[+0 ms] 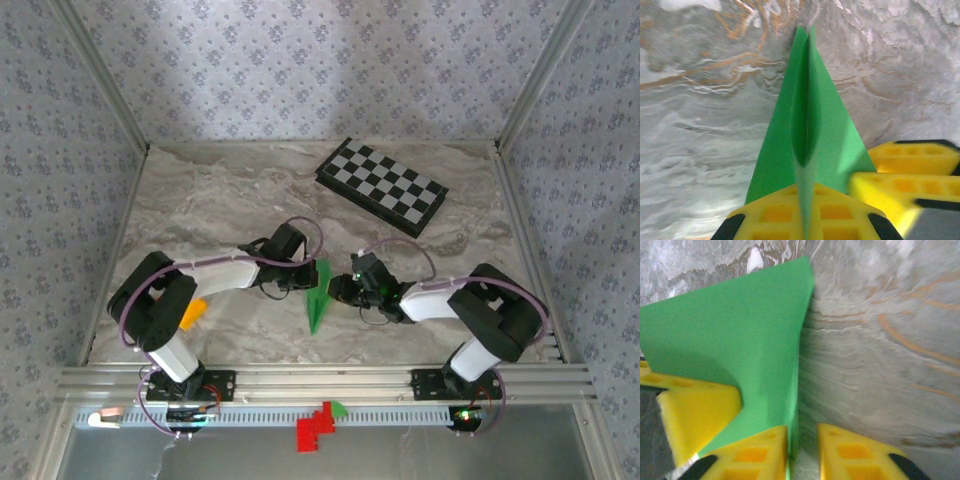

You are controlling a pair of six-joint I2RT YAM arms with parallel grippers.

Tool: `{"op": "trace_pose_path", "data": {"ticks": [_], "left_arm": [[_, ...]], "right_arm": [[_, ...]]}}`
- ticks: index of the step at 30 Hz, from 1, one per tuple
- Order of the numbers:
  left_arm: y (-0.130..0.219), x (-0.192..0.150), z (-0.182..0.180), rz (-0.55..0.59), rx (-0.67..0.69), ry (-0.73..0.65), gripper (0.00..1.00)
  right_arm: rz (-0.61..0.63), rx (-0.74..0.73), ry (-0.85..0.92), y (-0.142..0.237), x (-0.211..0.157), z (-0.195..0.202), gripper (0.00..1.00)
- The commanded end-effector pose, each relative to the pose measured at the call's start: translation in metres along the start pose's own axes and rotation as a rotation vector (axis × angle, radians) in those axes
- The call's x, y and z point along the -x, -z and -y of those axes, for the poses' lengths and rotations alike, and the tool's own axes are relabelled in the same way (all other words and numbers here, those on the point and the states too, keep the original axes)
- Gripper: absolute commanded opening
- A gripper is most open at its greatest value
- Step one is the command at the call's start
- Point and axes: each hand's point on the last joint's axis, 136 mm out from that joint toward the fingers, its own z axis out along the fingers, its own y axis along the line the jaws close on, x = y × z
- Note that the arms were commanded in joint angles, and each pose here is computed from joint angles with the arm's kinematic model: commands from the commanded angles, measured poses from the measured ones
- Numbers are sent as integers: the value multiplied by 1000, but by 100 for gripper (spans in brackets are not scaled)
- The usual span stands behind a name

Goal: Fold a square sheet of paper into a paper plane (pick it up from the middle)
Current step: Move the paper plane to the center of the table.

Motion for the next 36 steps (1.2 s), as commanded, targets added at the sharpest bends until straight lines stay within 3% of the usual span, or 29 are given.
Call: {"op": "trace_pose_path", "data": {"ticks": [1, 5, 11, 27, 36], "left_arm": [[30, 11, -11, 45, 117, -91, 2], [42, 20, -34, 32, 193, -94, 2], [40, 37, -51, 29, 326, -120, 4], [1, 32, -55, -37, 325, -73, 21], [-10, 22, -76, -55, 490, -133, 26]], "right_arm": [[15, 53, 32, 19, 10, -12, 28], [45, 125, 37, 35, 23, -28, 31], [67, 88, 40, 44, 33, -13, 31], [69, 48, -7, 46, 26, 21, 29], [65, 51, -21, 44, 25, 26, 29]]}}
